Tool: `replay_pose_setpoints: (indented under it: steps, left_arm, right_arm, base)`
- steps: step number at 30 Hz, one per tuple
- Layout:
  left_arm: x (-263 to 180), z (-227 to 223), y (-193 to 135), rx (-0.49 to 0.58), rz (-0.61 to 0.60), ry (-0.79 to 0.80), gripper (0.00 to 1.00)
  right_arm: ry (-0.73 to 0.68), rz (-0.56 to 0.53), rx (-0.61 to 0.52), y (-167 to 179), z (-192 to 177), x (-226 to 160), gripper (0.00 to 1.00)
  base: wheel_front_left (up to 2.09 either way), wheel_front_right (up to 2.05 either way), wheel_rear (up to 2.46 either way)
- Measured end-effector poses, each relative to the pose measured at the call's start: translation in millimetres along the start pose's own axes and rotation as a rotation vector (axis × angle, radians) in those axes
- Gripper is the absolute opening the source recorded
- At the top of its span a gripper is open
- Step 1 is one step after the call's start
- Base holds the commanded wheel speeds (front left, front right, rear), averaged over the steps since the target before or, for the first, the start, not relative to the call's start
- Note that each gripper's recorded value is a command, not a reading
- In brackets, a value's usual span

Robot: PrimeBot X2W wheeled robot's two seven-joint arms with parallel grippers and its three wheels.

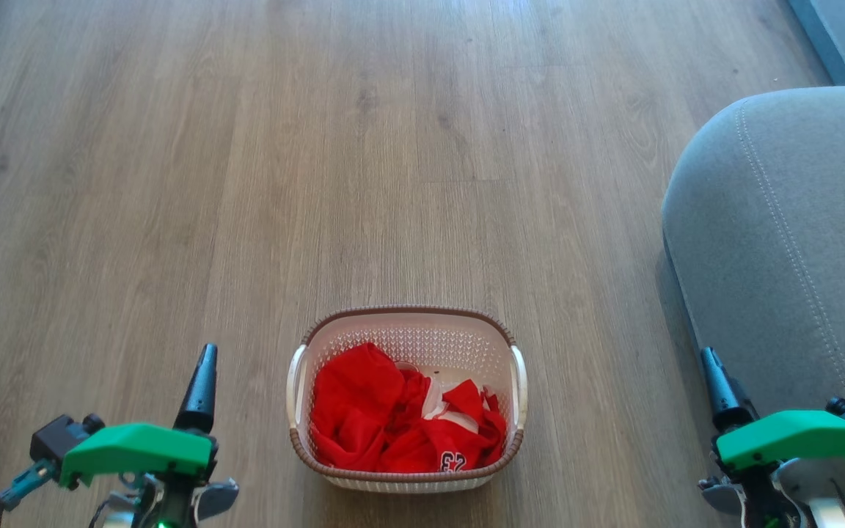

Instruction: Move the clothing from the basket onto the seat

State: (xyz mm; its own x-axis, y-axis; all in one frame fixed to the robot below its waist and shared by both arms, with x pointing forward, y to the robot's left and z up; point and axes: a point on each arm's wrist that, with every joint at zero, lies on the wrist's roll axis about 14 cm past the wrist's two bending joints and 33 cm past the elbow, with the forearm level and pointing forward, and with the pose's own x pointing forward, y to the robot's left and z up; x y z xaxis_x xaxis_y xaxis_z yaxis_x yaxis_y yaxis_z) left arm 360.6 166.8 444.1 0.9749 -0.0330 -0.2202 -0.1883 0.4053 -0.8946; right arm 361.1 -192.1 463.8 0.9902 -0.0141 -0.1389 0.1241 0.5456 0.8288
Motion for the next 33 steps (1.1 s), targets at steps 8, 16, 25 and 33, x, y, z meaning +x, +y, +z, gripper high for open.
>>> replay_pose_setpoints:
  steps: [8, 16, 25, 33]
  left_arm:
    - [1, -6, -5, 0.142, -0.009, 0.010, 1.00]
    - [1, -8, -7, 0.240, -0.016, 0.009, 1.00]
    - [1, -10, -12, 0.356, -0.033, -0.002, 1.00]
    - [2, -14, -15, 0.461, -0.048, -0.006, 1.00]
  right_arm:
    - [0.006, 0.028, -0.161, 5, 2, 0, 1.00]
    - [0.008, 0.052, -0.271, 10, 2, 0, 1.00]
    - [0.000, 0.086, -0.405, 17, 2, 0, 1.00]
    - [-0.007, 0.116, -0.519, 23, 1, 0, 1.00]
  base:
    - [0.00, 0.00, 0.00]
    - [0.00, 0.00, 0.00]
    - [0.00, 0.00, 0.00]
    - [0.00, 0.00, 0.00]
